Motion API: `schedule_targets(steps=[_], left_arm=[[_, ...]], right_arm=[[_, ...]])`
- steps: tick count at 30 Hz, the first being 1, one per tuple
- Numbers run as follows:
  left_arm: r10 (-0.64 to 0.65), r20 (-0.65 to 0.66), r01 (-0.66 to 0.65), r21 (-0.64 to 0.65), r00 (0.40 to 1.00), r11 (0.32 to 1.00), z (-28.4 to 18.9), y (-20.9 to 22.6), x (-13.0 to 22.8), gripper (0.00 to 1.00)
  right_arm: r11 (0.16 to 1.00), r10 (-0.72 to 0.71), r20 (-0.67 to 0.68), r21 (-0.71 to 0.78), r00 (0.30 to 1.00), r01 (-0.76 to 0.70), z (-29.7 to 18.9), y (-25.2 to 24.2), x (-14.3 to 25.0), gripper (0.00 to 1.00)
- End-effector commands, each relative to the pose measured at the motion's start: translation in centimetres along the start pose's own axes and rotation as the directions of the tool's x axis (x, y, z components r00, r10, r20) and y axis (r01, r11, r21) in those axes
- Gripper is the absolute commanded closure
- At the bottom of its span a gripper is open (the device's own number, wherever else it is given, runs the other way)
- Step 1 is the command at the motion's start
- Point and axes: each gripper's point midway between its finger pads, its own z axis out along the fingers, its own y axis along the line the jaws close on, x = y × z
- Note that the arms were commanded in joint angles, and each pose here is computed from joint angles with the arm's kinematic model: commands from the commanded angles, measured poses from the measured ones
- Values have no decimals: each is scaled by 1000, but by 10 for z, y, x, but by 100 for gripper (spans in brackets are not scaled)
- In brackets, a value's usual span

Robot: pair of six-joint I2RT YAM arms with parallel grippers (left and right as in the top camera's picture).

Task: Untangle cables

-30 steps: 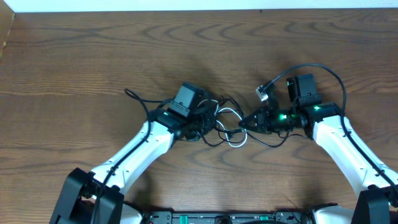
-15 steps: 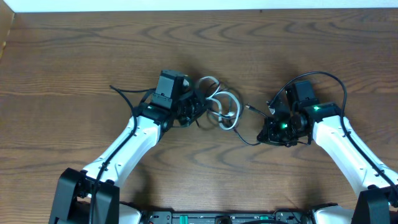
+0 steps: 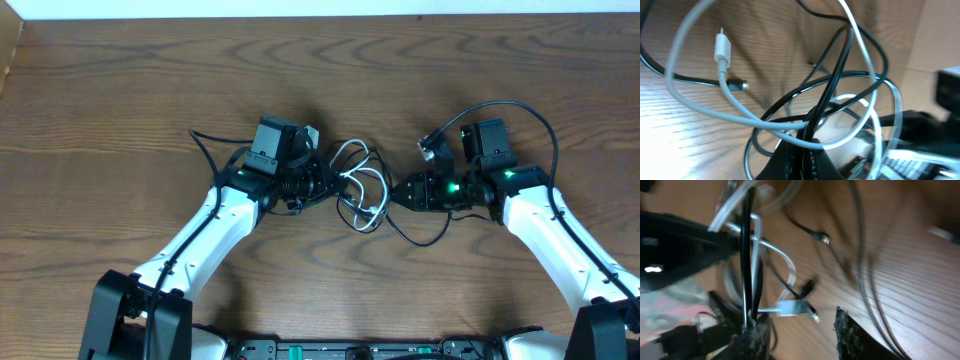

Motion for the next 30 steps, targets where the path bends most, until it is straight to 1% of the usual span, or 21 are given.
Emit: schedule_targets(steps=[1, 4, 7, 10, 12, 15, 17, 20, 23, 28, 30], left_arm=[[85, 27, -85, -7, 996, 996, -5, -3, -3, 93], [99, 22, -100, 31, 995, 995, -6, -11, -2, 93], [115, 37, -117, 47, 993, 992, -8, -17, -5, 93], [115, 69, -116, 15, 991, 993, -9, -12, -11, 93], [112, 104, -109, -34, 988, 993, -10, -4, -17, 93], [101, 145, -84, -116, 984, 990, -11, 11, -24, 93], [92, 154, -68, -150, 984, 986, -12, 18, -25, 93], [90, 140, -69, -150, 986, 986, -11, 18, -21, 93], [98, 111, -85, -119, 989, 989, -8, 10, -14, 93], [111, 69, -106, -66, 991, 992, -1, -5, -1, 93], [126, 59, -123, -46, 990, 991, 1, -12, 3, 93]], right_arm=[[994, -11, -26, -107, 1000, 8, -1, 19, 4, 58], [995, -4, -34, -105, 999, 0, -1, 18, 6, 56], [995, 14, -52, -99, 999, -19, -1, 17, 11, 56], [996, 50, -84, -76, 995, -56, -2, 13, 19, 59], [994, 108, -105, 37, 989, -105, -2, -7, 30, 62], [970, 182, -103, 183, 978, -161, -6, -31, 39, 61], [971, 181, -106, 177, 978, -160, -5, -30, 39, 59], [980, 165, -104, 132, 981, -151, -4, -22, 35, 58], [986, 143, -87, 105, 986, -133, -3, -18, 29, 55], [988, 128, -68, 98, 989, -121, -2, -17, 23, 49], [988, 130, -67, 97, 989, -123, -2, -17, 23, 48]])
